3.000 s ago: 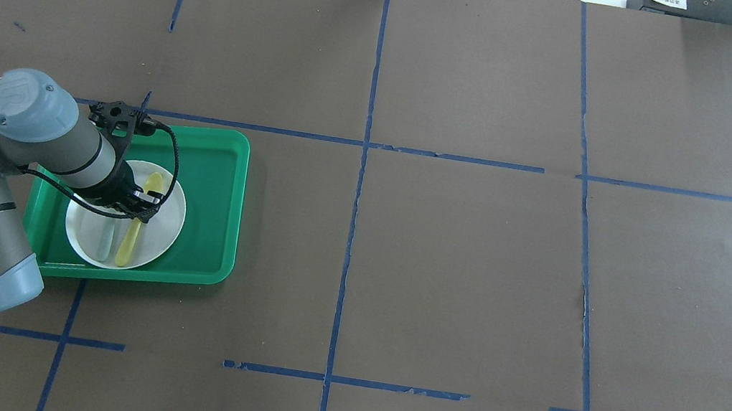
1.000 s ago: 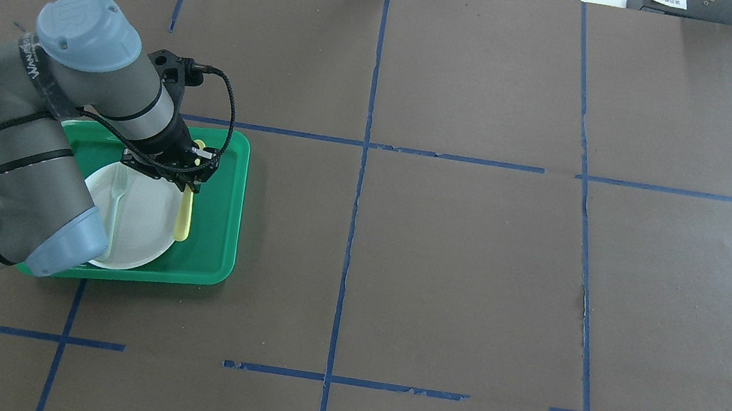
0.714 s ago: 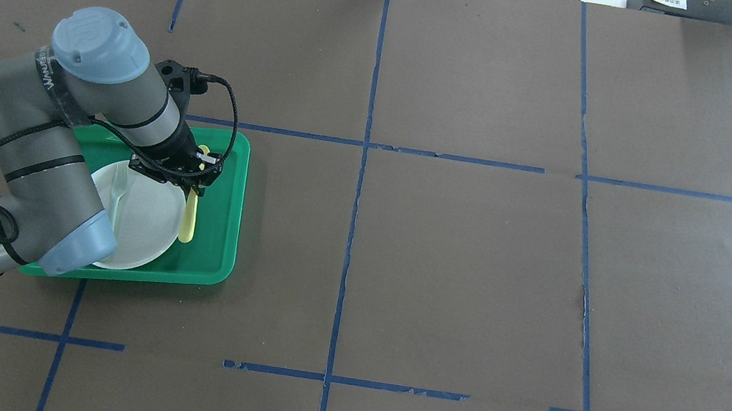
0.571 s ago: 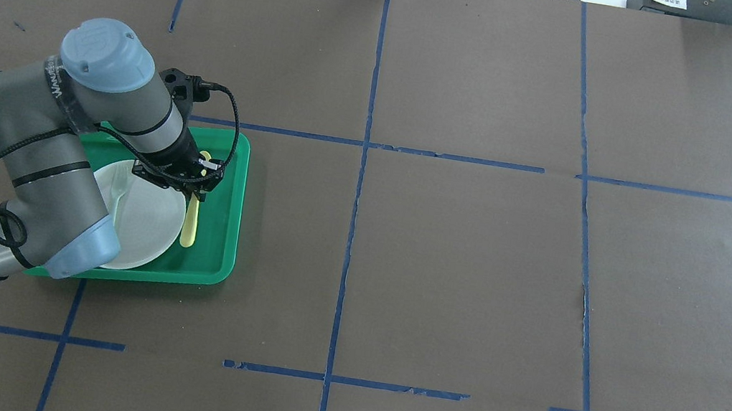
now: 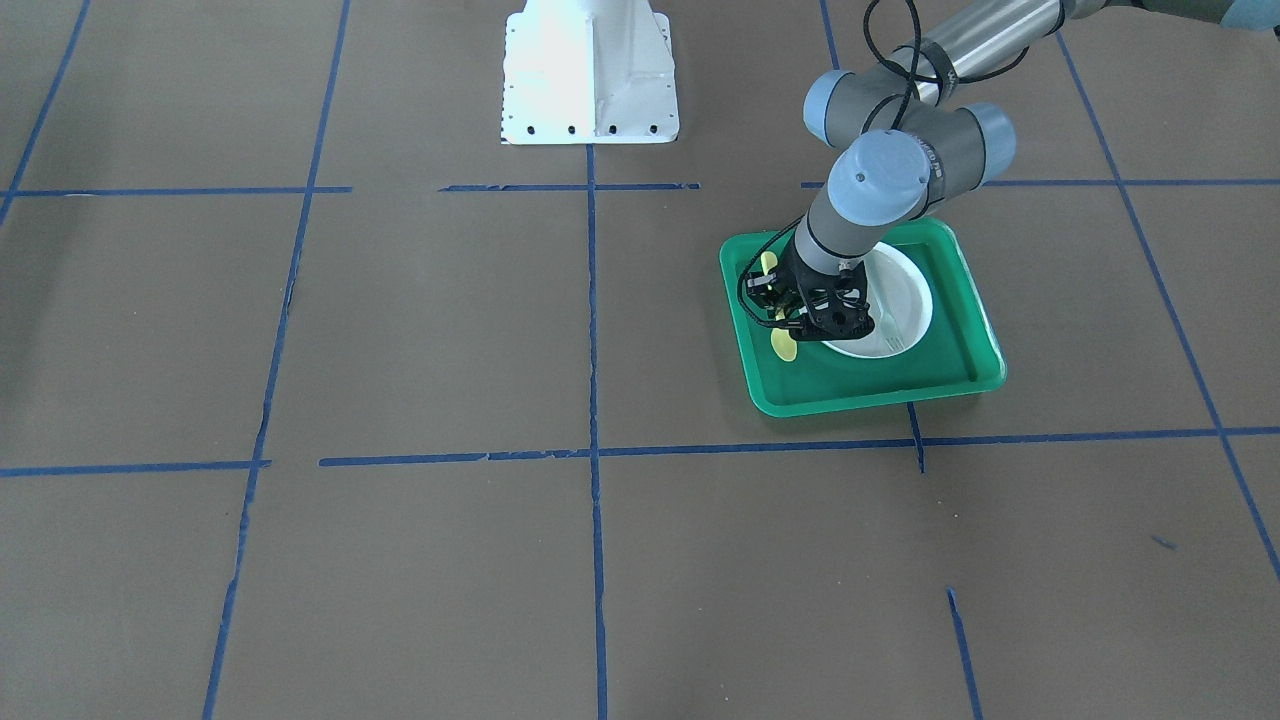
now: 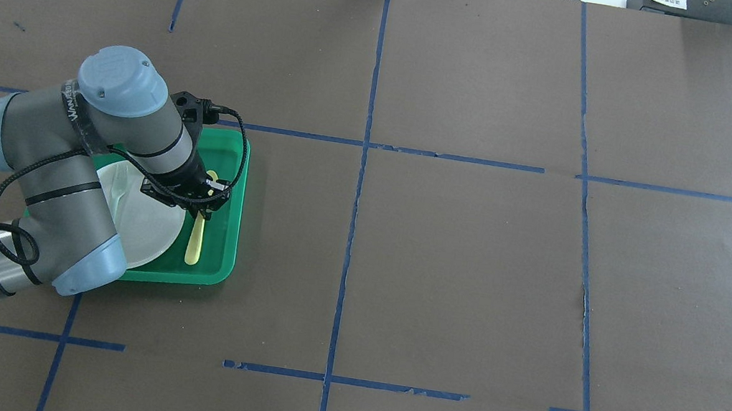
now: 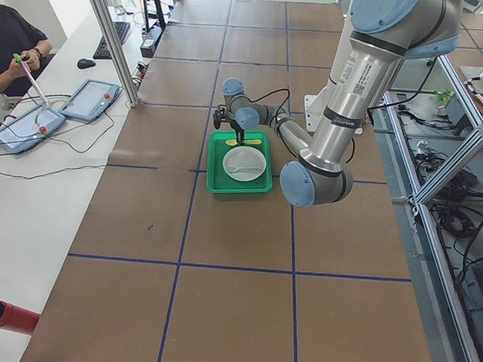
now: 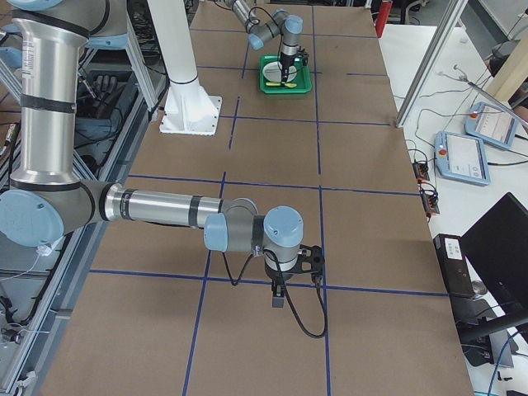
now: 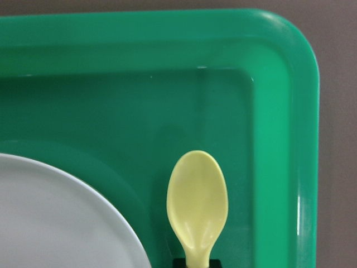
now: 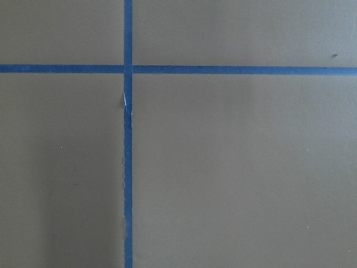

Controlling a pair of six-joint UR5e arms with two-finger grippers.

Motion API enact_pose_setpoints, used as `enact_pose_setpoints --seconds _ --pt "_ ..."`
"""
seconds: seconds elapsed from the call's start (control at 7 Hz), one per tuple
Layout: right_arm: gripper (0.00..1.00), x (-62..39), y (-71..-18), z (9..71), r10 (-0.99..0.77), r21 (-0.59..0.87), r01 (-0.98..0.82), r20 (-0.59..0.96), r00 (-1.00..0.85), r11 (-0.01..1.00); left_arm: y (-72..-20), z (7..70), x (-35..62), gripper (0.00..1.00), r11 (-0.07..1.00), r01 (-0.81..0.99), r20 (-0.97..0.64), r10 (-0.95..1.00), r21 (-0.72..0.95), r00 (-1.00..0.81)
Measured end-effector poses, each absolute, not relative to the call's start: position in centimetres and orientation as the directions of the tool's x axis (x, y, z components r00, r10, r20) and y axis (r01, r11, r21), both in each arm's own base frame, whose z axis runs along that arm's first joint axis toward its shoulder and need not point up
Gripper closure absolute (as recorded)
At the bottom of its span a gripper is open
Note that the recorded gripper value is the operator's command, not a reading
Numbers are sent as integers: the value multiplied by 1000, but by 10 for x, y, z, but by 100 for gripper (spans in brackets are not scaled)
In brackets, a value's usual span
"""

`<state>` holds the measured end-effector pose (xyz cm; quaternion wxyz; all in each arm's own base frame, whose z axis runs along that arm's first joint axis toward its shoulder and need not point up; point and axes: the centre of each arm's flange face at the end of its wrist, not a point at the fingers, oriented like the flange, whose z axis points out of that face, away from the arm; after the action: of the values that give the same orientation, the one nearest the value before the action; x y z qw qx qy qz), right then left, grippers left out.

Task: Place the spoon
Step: 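Lift the yellow spoon and carry it off the plate onto the tray beside it, then open the left gripper to release the yellow spoon on the tray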

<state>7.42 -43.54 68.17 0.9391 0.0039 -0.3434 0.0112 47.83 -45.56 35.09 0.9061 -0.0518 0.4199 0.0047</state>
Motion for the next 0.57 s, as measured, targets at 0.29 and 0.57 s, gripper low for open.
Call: enact_pose_setpoints --seconds 0.29,0.57 --pt "0 74 -435 682 18 0 -24 645 764 1000 -455 350 475 0 995 -55 -765 -24 -78 643" --pt "0 74 -435 682 18 0 -24 645 764 1000 -464 340 457 0 997 -33 -776 -30 -65 630"
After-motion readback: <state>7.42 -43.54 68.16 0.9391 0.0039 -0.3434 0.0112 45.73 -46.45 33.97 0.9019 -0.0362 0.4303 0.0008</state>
